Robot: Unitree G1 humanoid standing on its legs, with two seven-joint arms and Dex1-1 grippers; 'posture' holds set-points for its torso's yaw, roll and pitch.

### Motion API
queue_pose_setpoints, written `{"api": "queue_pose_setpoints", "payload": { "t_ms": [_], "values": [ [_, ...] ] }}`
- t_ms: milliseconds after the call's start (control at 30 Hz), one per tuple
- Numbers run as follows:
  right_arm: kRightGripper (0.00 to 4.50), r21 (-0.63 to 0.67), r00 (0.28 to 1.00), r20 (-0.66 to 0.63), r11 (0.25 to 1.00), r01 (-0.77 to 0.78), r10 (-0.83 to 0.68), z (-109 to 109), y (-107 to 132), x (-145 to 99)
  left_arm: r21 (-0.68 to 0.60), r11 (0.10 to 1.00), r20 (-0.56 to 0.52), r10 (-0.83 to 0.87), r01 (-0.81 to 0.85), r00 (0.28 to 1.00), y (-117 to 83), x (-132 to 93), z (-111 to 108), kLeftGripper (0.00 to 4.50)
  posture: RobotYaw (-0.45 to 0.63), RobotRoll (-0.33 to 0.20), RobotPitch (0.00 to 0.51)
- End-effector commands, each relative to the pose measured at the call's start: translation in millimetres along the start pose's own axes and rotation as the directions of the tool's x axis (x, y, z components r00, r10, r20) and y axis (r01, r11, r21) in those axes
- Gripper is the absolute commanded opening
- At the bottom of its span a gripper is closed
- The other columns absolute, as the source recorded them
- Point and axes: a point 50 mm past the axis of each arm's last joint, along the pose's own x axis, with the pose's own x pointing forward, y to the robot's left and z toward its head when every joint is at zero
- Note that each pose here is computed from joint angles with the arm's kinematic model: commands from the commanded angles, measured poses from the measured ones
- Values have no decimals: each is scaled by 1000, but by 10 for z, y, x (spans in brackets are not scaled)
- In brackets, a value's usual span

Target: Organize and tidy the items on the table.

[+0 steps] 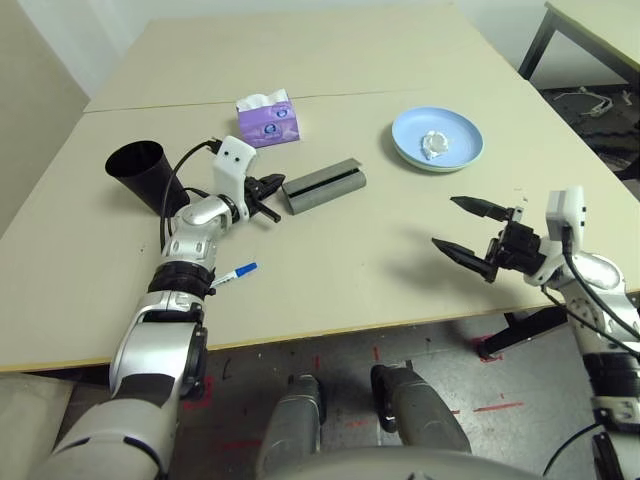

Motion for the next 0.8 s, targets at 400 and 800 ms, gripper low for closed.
{"api": "queue_pose_setpoints", "payload": {
  "t_ms": [400,800],
  "values": [
    [4500,6,1000,1,1000,1,-1,-29,-1,29,-11,997,-57,-73,72,996,-105,-90,-76,15,-230,0,127],
    [4500,16,999,9,999,-38,37,-83,19,98,6,999,-33,-53,53,998,6,-303,265,1244,-202,0,130]
  ]
}}
